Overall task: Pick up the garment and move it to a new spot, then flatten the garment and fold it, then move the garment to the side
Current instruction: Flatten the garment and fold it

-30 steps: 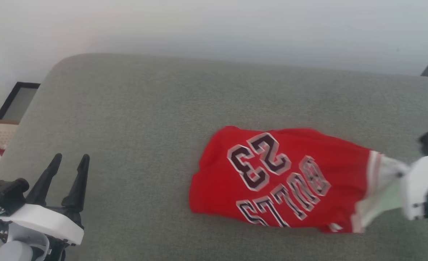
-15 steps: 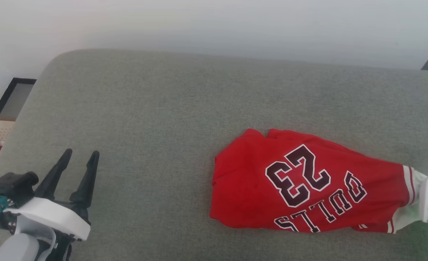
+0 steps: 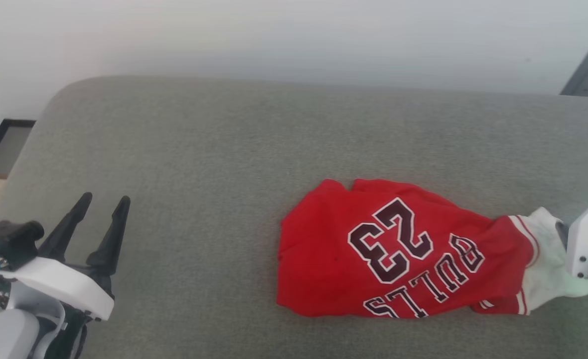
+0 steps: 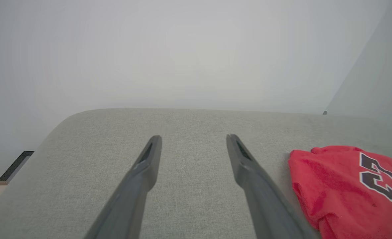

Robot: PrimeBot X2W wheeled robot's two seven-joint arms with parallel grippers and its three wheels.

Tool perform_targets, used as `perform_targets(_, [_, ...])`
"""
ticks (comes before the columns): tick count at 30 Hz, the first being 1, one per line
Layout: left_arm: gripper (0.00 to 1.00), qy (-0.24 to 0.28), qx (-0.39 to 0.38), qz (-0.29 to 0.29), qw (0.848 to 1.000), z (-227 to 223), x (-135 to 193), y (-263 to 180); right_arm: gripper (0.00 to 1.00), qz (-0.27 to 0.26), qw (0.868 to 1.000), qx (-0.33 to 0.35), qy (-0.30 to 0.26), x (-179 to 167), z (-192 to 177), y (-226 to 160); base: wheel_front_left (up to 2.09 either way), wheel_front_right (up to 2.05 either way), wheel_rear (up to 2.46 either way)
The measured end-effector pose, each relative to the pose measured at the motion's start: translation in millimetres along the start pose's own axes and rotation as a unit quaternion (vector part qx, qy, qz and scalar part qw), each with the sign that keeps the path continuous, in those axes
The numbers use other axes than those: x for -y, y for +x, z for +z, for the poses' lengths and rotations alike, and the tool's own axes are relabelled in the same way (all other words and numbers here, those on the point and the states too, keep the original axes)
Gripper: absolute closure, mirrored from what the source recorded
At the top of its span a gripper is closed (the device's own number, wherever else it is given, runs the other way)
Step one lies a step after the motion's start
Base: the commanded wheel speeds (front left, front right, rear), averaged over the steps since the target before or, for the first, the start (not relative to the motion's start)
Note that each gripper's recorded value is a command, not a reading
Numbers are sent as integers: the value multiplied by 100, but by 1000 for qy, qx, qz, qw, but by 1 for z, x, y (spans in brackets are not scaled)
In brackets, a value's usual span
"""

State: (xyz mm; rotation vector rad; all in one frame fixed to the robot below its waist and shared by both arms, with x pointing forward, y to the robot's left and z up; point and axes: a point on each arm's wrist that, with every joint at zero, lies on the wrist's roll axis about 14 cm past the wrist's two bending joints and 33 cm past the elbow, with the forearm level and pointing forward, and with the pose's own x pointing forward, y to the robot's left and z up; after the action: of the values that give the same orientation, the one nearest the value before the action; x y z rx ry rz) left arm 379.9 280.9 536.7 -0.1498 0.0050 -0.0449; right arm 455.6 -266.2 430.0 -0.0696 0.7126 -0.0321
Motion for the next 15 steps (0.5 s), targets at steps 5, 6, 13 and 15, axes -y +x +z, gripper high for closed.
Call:
perform_targets(5, [0,4,-5,-31,999,10,19,11,0,-7,996,89,-5,8,35,-18,0,0,0])
perform_targets(6, [0,5,-10,-36,999,10,24,13,0,-8,993,115,-2,9,43,-24,0,0,0])
perform_targets(13, [0,0,-39,-97,994,15,66,28,0,-35,955,294,19,15,86,-69,0,0,0])
perform_targets(15, [0,-1,-57,-114,992,10,78,32,0,-40,942,334,17,11,92,-81,0,0,0])
